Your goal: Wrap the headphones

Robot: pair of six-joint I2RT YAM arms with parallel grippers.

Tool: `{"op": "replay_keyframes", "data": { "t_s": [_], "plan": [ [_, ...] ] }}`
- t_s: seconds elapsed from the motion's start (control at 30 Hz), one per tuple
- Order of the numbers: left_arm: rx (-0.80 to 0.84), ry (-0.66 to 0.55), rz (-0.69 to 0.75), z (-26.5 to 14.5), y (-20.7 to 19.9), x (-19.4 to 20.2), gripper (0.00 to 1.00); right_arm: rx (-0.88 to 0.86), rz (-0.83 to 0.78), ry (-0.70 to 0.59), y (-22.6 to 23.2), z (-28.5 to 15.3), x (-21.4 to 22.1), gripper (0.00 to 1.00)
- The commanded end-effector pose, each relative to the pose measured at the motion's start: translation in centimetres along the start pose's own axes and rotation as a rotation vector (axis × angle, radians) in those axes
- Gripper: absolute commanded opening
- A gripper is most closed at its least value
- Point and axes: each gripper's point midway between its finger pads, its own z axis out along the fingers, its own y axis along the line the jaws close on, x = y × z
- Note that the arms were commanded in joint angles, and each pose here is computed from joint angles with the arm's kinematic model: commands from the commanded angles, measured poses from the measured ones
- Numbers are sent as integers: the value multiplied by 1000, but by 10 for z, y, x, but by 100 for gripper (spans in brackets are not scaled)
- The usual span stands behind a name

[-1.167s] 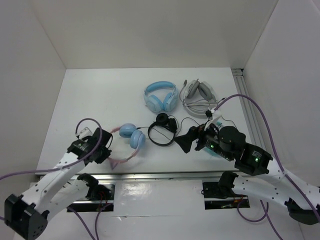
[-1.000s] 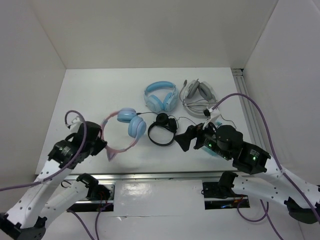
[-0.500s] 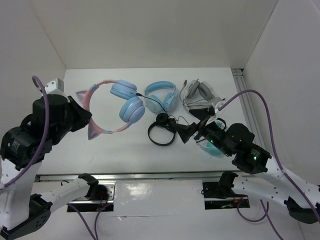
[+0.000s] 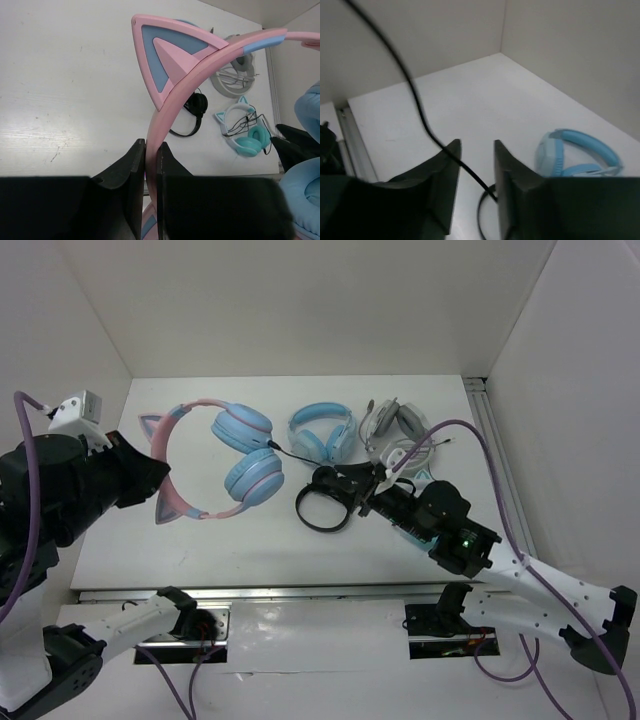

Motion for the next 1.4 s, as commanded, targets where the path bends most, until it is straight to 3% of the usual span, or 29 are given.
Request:
{"op": "replay_keyframes", "data": {
  "t_s": [0.0, 0.03, 0.07, 0.17, 0.27, 0.3, 0.37, 0.4, 0.6, 0.8, 0.9, 1.07, 1.13, 1.23, 1.37],
  "plan": [
    [131, -66, -55, -15, -25, -20, 0, -7, -17, -89, 1, 11, -15, 33],
    [136, -73, -57, -18, -24, -20, 0, 7, -15, -98, -1, 11, -18, 22],
    [144, -84, -60, -24, -24, -23, 0, 6, -16, -85, -1, 11, -11, 18],
    [178, -110, -88, -39, -26, -29, 0, 30, -5, -101, -5, 0, -9, 19],
    [211, -150, -122, -55, -26, -36, 0, 39, -4, -102, -7, -9, -3, 33],
    [233, -163, -137, -62, -29, -39, 0, 27, -5, -103, -5, -9, -3, 29],
    [255, -171, -140, -69, -29, -40, 0, 27, -5, -102, -5, -11, 0, 7],
    [275, -175, -141, -74, -32, -42, 0, 40, -5, -92, -7, -11, 4, 0],
    [332, -175, -150, -78, -43, -44, 0, 41, -4, -101, -7, -11, 2, 0],
    [513, -195, -193, -114, -63, -53, 0, 162, 12, -63, -27, -14, 19, 0],
    [536, -201, -203, -120, -62, -54, 0, 120, 20, -74, -20, -12, 11, 0],
    [558, -151, -196, -110, -67, -42, 0, 23, 41, -128, -3, -11, -20, 17],
    [559, -152, -197, -107, -69, -43, 0, 2, 41, -147, 0, -12, -29, 33],
    [571, -168, -200, -110, -70, -45, 0, -30, 39, -160, 5, -12, -32, 40],
    [562, -170, -223, -109, -69, -47, 0, -42, 37, -133, 8, -11, -15, 40]
  ]
}}
